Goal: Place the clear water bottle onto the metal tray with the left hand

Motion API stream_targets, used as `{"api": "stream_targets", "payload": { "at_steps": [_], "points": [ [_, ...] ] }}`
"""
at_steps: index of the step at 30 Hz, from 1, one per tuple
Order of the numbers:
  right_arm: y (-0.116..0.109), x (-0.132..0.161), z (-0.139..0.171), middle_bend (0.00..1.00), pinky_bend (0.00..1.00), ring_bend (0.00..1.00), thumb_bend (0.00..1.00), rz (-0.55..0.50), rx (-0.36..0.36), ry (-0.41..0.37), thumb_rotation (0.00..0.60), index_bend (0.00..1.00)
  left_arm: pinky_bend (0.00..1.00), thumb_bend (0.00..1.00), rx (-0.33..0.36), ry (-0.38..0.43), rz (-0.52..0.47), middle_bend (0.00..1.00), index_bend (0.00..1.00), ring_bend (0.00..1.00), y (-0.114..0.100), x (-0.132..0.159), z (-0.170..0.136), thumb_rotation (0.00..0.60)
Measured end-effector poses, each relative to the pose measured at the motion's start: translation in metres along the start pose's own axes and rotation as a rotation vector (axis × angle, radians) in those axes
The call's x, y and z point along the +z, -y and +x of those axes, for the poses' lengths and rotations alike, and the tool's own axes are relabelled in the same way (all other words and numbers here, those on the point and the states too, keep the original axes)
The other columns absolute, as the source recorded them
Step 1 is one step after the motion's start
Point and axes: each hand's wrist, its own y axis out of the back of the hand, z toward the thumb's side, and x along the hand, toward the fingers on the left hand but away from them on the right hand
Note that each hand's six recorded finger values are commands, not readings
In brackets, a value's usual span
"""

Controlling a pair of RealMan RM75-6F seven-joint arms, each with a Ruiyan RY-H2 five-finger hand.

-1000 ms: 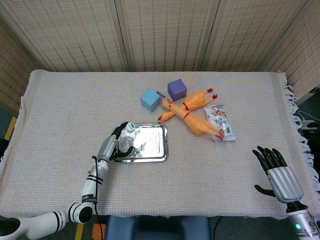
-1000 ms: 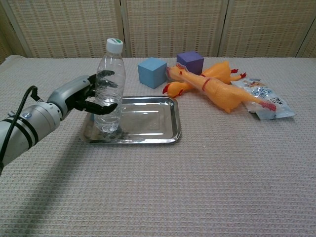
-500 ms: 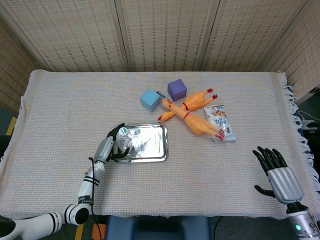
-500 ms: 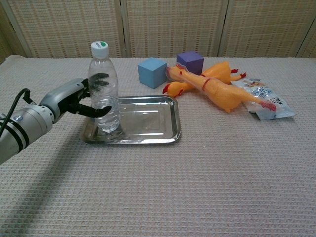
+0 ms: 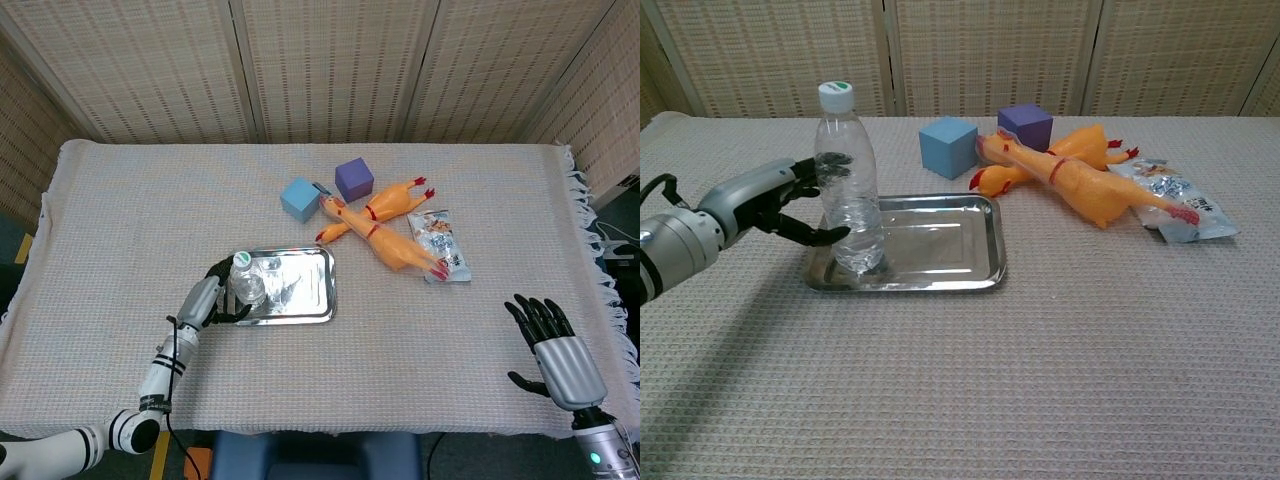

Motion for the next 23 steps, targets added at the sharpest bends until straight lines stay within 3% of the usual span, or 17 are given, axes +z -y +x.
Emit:
{"api": "stream_targets", "payload": {
  "at_steps": [3, 9, 15, 19, 23],
  "points": [
    [0.001, 0.001, 0.0, 0.0, 0.0, 0.0, 0.03, 0.001, 0.003, -0.002, 0.6, 0.0, 0.0, 0.32, 0.012, 0.001, 0.064, 0.0, 0.0, 0.0, -0.014, -0.01, -0.009, 0.6],
    [-0.002, 0.001, 0.002, 0.0, 0.0, 0.0, 0.03, 0.0, -0.01, -0.007, 0.6, 0.0, 0.0, 0.33, 0.086, 0.002, 0.282, 0.0, 0.0, 0.0, -0.05, -0.041, -0.04, 0.6],
    [0.0, 0.003, 0.002, 0.0, 0.0, 0.0, 0.03, 0.005, -0.009, -0.009, 0.6, 0.0, 0.0, 0.34, 0.208, 0.012, 0.506, 0.0, 0.0, 0.0, -0.087, -0.066, -0.11, 0.6],
    [0.006, 0.009, 0.001, 0.0, 0.0, 0.0, 0.03, 0.023, 0.008, -0.024, 0.6, 0.0, 0.0, 0.34, 0.302, -0.041, 0.624, 0.0, 0.0, 0.0, -0.112, -0.093, -0.166, 0.6],
    [0.009, 0.012, 0.002, 0.0, 0.0, 0.0, 0.03, 0.029, 0.013, -0.033, 0.6, 0.0, 0.0, 0.34, 0.299, -0.08, 0.694, 0.0, 0.0, 0.0, -0.122, -0.105, -0.182, 0.6]
  ]
}}
